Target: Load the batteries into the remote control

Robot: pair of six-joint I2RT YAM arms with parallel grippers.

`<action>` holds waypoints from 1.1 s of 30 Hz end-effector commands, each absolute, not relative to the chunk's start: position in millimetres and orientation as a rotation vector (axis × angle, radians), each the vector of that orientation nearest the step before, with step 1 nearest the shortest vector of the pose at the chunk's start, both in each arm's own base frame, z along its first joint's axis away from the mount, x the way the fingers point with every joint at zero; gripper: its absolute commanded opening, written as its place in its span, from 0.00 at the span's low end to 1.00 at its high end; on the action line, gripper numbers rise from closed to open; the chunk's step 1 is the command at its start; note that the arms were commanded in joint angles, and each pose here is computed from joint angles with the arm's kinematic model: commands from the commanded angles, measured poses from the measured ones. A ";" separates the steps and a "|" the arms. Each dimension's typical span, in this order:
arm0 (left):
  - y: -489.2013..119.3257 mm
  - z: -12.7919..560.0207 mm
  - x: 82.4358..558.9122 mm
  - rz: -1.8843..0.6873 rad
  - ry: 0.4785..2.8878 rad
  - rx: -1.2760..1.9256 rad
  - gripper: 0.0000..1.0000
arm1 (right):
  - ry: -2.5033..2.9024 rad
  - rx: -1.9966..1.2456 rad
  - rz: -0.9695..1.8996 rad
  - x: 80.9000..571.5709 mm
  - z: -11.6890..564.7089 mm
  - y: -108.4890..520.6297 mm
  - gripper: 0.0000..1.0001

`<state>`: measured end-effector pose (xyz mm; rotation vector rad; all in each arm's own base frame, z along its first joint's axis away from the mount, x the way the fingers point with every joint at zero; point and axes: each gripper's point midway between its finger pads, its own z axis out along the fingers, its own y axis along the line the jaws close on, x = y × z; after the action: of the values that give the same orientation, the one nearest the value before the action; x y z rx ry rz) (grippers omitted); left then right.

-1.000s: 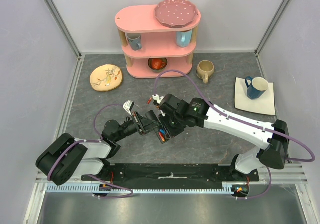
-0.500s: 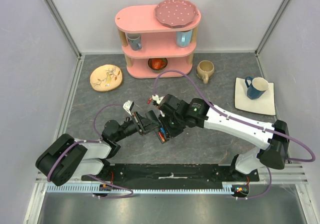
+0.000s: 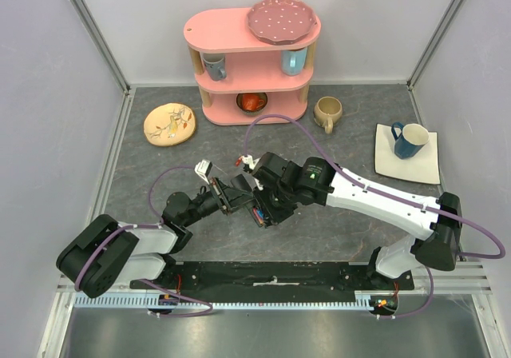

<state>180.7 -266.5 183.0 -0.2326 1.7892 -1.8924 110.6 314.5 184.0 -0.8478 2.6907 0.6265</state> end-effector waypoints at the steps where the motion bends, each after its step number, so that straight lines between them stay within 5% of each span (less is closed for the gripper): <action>1: -261.7 214.8 184.5 -1.881 1.607 -0.148 0.02 | 2.704 -0.851 0.677 99.0 202.8 308.9 0.00; 33: -253.6 210.6 177.0 -1.893 1.612 -0.199 0.02 | 2.740 -0.873 0.666 108.5 194.6 312.6 0.01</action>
<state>178.0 -258.3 194.0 -0.2235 1.7156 -1.8779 109.8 307.7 182.4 -0.8510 2.7516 0.6167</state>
